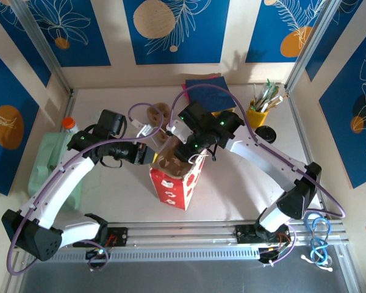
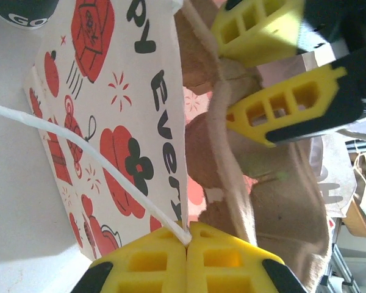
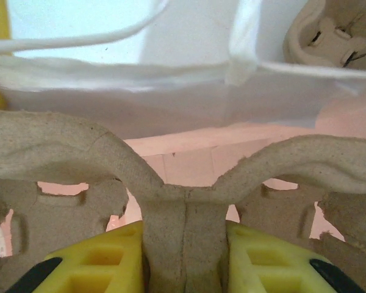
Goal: Pack the takeout coffee
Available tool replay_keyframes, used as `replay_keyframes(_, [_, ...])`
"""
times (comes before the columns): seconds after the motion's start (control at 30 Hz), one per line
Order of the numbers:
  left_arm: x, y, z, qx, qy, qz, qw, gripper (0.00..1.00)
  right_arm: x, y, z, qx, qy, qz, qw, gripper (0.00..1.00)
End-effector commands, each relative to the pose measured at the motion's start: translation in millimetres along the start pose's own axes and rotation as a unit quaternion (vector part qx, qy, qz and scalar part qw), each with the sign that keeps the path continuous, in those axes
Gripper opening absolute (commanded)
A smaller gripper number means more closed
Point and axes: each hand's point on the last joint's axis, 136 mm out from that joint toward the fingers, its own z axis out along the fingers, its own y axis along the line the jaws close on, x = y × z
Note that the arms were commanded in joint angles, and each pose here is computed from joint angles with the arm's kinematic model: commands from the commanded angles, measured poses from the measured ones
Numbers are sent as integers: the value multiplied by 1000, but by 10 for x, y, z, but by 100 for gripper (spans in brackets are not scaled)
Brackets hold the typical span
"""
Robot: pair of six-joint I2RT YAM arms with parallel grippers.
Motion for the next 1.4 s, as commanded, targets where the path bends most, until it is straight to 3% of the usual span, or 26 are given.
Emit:
replay_keyframes(0.0, [8,-142,-63,16,1,22,1000,0,-52,20,-242,30,-14,-29,999,31])
replay_keyframes(0.73, [-2,-123,-76,5,3,34,999,0,-231,-222,-516,131,-54,-43,989,31])
replay_keyframes(1.37, [-35,-125,-58,9,0,33,999,0,-81,-272,-148,161,4,-66,985,31])
